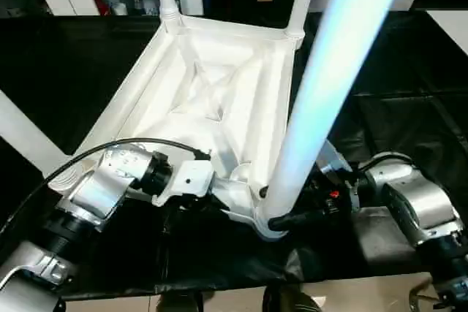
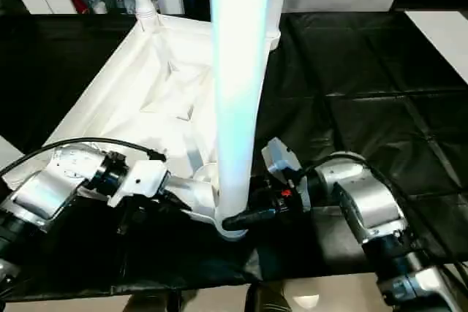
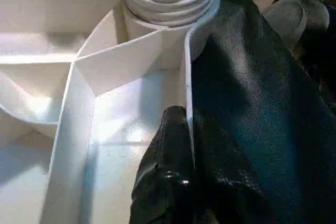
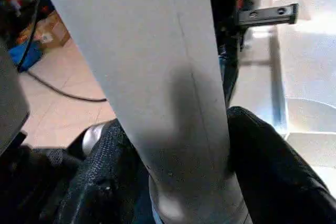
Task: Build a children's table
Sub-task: Rotate leg to tighten
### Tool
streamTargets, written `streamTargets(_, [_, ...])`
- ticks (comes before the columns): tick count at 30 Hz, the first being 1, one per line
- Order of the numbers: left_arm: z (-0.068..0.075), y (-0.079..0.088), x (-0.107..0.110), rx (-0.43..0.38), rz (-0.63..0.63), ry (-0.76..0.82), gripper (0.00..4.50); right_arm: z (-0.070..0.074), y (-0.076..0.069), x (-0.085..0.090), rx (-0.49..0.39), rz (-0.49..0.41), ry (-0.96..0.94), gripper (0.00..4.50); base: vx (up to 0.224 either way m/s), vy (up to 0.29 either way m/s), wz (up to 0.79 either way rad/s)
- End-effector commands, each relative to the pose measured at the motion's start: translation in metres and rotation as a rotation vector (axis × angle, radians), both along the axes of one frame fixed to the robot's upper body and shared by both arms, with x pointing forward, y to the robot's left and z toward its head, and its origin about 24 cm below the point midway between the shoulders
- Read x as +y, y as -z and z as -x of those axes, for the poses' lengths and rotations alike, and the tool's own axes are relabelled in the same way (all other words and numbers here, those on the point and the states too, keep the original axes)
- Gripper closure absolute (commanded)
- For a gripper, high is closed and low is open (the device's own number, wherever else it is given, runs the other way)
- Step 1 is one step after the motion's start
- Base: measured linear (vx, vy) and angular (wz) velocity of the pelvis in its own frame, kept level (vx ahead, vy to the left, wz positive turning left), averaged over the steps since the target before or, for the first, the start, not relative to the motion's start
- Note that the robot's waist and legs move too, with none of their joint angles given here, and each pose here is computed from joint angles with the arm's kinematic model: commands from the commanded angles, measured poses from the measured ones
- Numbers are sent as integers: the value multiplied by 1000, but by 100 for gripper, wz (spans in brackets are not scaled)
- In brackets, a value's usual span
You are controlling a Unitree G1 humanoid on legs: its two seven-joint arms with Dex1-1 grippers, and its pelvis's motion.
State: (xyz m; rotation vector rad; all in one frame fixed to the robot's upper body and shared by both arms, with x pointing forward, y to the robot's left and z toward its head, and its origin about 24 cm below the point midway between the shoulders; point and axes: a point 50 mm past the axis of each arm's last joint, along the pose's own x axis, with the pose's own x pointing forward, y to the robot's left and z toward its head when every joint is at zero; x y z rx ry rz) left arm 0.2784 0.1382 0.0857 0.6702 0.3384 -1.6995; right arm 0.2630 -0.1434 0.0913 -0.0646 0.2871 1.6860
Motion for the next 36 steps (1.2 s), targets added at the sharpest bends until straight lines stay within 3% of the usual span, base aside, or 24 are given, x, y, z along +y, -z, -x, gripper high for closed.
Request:
streamTargets(1, [2,14,3,22,-57,-66,450,3,8,4,67,-8,67,231,0,0,0])
streamTargets(5, [-3,12,6,35,-19,-224,450,0,12,13,40,-19,229,233,0,0,0])
streamTargets(10, [-14,6,-8,37,78,-479,450,-12,17,35,50,-51,541,237,-32,3,-8])
streamTargets(20, [-26,2,-65,31,214,-777,450,-35,25,70,84,-60,1017,241,-16,9,-7])
streamTargets(23, [-37,-2,-86,-5,247,-896,450,-41,24,87,62,-36,1200,241,0,0,0])
streamTargets(26, [-40,-3,-88,-12,253,-905,450,-41,23,88,63,-53,1208,241,0,0,0])
streamTargets(29, [-44,-3,-81,-43,227,-907,450,-41,22,83,40,-73,1215,175,0,0,0])
streamTargets(36, [-38,3,-61,-41,179,-833,450,-36,13,53,-48,-152,1122,128,0,0,0])
